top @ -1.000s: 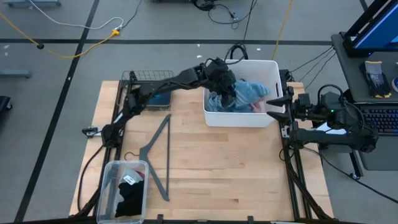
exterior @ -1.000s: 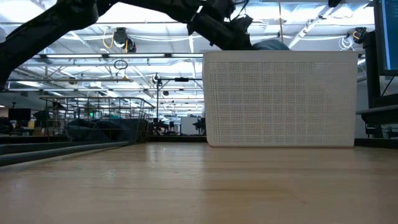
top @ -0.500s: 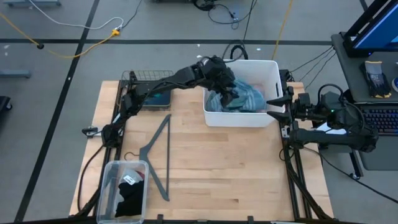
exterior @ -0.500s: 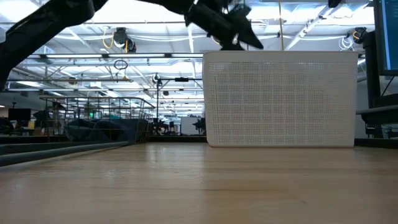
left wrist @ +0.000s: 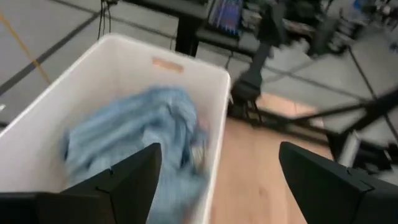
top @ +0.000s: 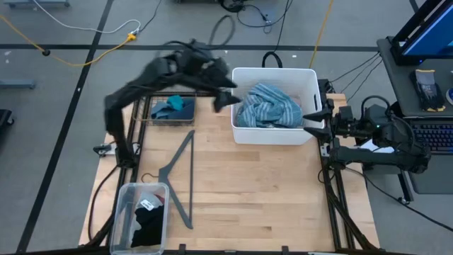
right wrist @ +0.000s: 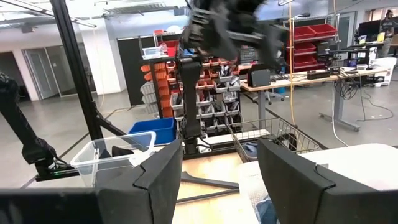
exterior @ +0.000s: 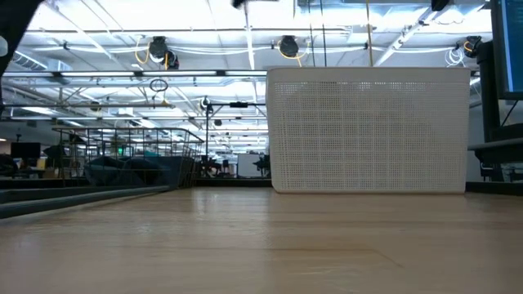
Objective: Pick & Place Cloths
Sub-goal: Return to Home Position
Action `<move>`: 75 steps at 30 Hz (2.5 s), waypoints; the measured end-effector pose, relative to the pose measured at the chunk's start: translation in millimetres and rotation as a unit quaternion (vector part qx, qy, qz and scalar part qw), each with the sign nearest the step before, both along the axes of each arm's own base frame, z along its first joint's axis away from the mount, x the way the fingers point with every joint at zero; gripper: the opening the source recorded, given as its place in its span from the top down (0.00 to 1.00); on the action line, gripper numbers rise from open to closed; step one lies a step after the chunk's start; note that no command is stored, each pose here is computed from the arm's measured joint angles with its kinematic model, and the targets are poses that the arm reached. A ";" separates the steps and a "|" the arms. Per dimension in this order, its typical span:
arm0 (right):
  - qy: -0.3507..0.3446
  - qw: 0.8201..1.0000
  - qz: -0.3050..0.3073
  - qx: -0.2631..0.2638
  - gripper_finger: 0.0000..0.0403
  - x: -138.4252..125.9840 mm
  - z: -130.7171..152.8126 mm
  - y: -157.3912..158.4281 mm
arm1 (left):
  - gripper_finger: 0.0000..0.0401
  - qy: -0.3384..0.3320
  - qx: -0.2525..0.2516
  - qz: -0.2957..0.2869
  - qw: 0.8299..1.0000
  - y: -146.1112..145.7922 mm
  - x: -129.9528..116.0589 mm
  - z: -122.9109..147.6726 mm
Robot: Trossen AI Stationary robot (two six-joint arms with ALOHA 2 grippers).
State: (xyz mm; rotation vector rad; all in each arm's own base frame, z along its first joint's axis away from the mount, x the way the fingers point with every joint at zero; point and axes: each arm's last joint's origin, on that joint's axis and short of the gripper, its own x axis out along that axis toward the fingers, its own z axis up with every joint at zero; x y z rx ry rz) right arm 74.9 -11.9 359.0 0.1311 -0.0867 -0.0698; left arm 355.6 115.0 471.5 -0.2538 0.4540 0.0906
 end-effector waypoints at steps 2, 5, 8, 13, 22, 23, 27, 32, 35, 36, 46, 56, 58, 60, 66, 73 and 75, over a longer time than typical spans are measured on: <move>0.006 1.000 0.000 0.001 0.50 0.1 -1.2 0.0 | 0.19 0.021 -0.001 -0.004 1.000 -12.4 -25.6 12.3; 0.021 1.000 0.000 0.004 0.50 0.2 -4.2 0.0 | 0.19 0.025 0.004 -0.021 0.999 -33.1 -61.1 31.6; 0.041 0.999 0.000 0.009 0.50 0.3 -8.1 -0.1 | 0.18 0.020 0.019 -0.040 0.999 -55.9 -93.5 48.0; 0.056 0.998 0.000 0.012 0.50 0.2 -11.1 0.0 | 0.19 0.001 0.042 -0.063 0.997 -89.5 -135.3 66.4; 0.056 0.998 0.000 0.012 0.50 0.2 -11.1 0.0 | 0.19 -0.025 0.081 -0.115 0.990 -132.6 -169.0 78.4; 0.056 0.998 0.000 0.012 0.50 0.2 -11.1 0.0 | 0.19 -0.023 0.085 -0.117 0.989 -136.1 -169.4 78.0; 0.057 0.998 0.000 0.012 0.50 0.3 -11.2 -0.1 | 0.20 -0.013 0.099 -0.122 0.987 -148.4 -161.5 70.4; 0.057 0.998 0.000 0.012 0.50 0.3 -11.2 -0.1 | 0.21 -0.028 0.107 -0.137 0.984 -163.5 -131.5 46.1; 0.057 0.998 0.000 0.015 0.50 0.3 -11.2 -0.1 | 0.20 -0.025 0.105 -0.140 0.984 -168.8 -114.1 22.6; 0.056 0.998 0.000 0.019 0.50 0.3 -11.2 -0.1 | 0.20 -0.020 0.102 -0.138 0.985 -170.0 -108.9 13.2; 0.056 0.998 0.002 0.025 0.50 0.3 -11.2 0.0 | 0.21 -0.042 0.086 -0.084 0.992 -165.9 -111.3 -56.0; 0.079 0.994 0.069 0.030 0.50 -0.7 -15.6 4.1 | 0.19 -0.091 0.085 -0.032 0.992 -153.6 -175.1 -87.3; 0.086 0.993 0.081 0.032 0.50 -2.0 -17.1 5.1 | 0.19 -0.100 0.088 -0.023 0.991 -151.7 -189.1 -91.9; 0.086 0.993 0.080 0.034 0.50 -3.6 -17.5 5.4 | 0.19 -0.107 0.090 -0.010 0.990 -149.2 -201.8 -97.7; 0.075 0.994 0.079 0.020 0.50 -13.0 -17.2 7.3 | 0.20 -0.132 0.075 0.016 0.988 -141.8 -234.3 -117.4; 0.062 0.994 0.079 0.036 0.50 -28.9 -23.0 10.6 | 0.20 -0.145 0.059 0.019 0.987 -137.8 -250.5 -150.1; 0.065 0.994 0.074 0.042 0.50 -29.5 -30.7 10.5 | 0.21 -0.141 0.057 0.032 0.988 -136.7 -251.9 -159.9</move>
